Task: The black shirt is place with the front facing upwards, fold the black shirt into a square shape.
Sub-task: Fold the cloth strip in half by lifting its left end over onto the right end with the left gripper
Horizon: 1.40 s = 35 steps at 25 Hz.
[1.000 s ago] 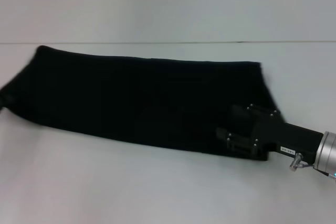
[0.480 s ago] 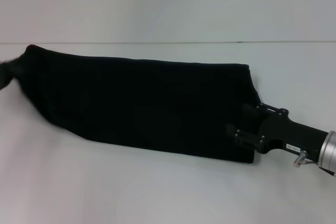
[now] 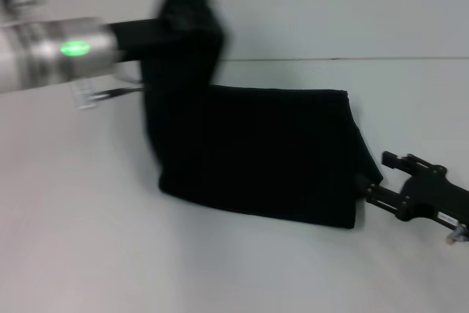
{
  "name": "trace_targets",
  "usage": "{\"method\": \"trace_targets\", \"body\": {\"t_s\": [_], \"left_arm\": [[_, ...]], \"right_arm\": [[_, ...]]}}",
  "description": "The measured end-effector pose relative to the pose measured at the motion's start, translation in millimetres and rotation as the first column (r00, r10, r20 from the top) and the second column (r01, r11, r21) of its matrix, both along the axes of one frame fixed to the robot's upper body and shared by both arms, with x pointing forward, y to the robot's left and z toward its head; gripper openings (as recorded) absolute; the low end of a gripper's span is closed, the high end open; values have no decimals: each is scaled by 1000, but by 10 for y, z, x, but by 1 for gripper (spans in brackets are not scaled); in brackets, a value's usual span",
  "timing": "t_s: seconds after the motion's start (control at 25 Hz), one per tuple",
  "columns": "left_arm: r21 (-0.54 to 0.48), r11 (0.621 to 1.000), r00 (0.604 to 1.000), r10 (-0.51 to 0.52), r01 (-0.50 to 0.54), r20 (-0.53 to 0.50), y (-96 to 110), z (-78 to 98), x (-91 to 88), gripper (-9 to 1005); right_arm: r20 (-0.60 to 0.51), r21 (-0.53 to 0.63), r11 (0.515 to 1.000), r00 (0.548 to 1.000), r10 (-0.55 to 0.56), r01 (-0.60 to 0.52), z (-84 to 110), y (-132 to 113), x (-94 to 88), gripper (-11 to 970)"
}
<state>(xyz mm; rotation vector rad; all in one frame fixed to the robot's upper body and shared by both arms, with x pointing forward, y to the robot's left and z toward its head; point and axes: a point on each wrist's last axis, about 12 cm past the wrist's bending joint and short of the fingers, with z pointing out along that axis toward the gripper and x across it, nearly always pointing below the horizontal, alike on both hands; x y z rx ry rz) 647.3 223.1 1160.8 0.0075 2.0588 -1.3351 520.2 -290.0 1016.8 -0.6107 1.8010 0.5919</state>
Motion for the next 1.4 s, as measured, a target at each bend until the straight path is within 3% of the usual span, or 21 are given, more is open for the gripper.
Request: {"method": "trace_targets", "body": {"t_s": [0.08, 0.2, 0.36, 0.48, 0.56, 0.8, 0.96, 1.2, 1.4], "left_arm": [[18, 994, 994, -109, 109, 13, -466, 7, -18, 30], [55, 972, 974, -227, 227, -13, -898, -132, -147, 29], [50, 944, 940, -316, 325, -130, -1193, -573, -438, 37], [31, 940, 928, -331, 341, -172, -1220, -778, -597, 45], [21, 941, 928, -328, 337, -175, -1198, -820, -636, 50], [31, 938, 926, -335, 346, -176, -1188, -859, -671, 66], [28, 956, 943, -283, 292, -178, -1143, -910, -657, 76], [-36, 958, 954, -286, 284, -89, -1074, -903, -724, 92], [-51, 939, 939, -341, 339, -42, -1016, -873, -794, 251]], "right_arm": [[0, 8, 1000, 1000, -18, 18, -9, -58, -49, 759], [-1, 19, 999, 999, -40, 40, -21, -122, -109, 759], [-2, 21, 998, 999, -52, 52, -26, -178, -149, 759], [-6, 15, 998, 998, -63, 64, -34, -194, -145, 759], [-8, 12, 998, 998, -69, 69, -41, -178, -129, 759], [-9, 3, 997, 997, -72, 72, -32, -99, -30, 759], [-7, 5, 997, 997, -74, 74, -24, -91, -10, 759], [-1, 21, 990, 991, -136, 136, -20, -195, -32, 760], [13, 57, 978, 980, -201, 200, 6, -301, -53, 760]]}}
